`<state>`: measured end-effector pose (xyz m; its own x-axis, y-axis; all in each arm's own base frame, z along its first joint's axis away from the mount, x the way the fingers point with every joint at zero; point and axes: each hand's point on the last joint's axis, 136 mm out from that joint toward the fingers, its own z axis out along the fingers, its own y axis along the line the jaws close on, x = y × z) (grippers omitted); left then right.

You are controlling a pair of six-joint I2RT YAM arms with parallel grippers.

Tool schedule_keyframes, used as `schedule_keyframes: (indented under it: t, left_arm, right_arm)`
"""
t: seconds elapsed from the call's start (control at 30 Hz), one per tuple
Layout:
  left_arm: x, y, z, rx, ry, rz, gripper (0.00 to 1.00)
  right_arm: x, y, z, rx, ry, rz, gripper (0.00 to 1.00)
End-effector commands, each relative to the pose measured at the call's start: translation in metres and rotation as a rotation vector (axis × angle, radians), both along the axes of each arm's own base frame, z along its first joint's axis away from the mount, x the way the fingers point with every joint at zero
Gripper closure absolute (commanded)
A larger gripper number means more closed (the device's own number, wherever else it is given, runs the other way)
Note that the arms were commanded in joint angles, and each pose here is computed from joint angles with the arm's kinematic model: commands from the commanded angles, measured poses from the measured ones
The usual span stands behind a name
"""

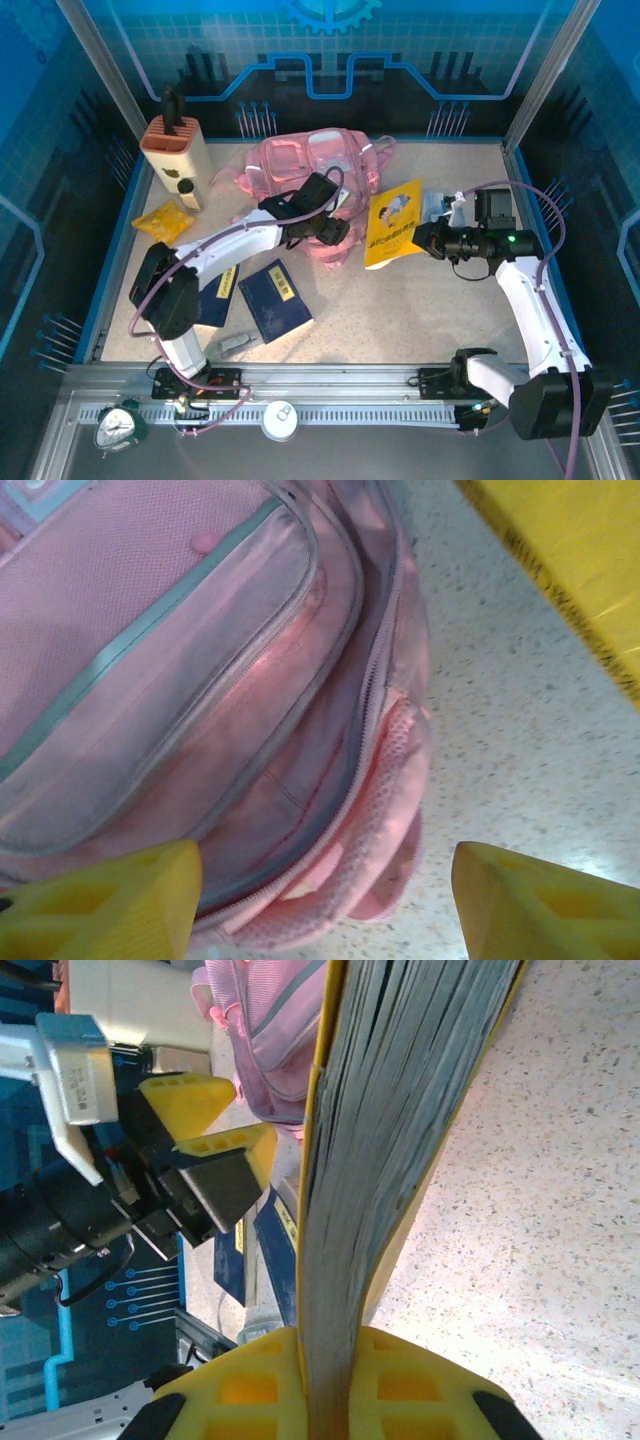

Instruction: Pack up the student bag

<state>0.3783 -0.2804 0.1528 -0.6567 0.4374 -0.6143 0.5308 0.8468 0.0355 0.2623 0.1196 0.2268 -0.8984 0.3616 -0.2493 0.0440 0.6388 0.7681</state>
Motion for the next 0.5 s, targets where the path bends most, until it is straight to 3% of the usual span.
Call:
schedule_keyframes:
  t: [0.0, 0.27, 0.47]
  left_arm:
    - [0.013, 0.008, -0.001, 0.107, -0.025, -0.061, 0.31]
    - [0.036, 0.002, -0.027, 0.174, -0.023, -0.107, 0.27]
    - [0.069, 0.012, -0.036, 0.221, -0.072, -0.041, 0.26]
  right_arm:
    - [0.003, -0.002, 0.003, -0.007, -0.042, 0.014, 0.95]
    - [0.001, -0.007, -0.007, -0.023, -0.028, 0.003, 0.95]
    - [0.002, -0.007, -0.011, -0.007, -0.019, 0.004, 0.95]
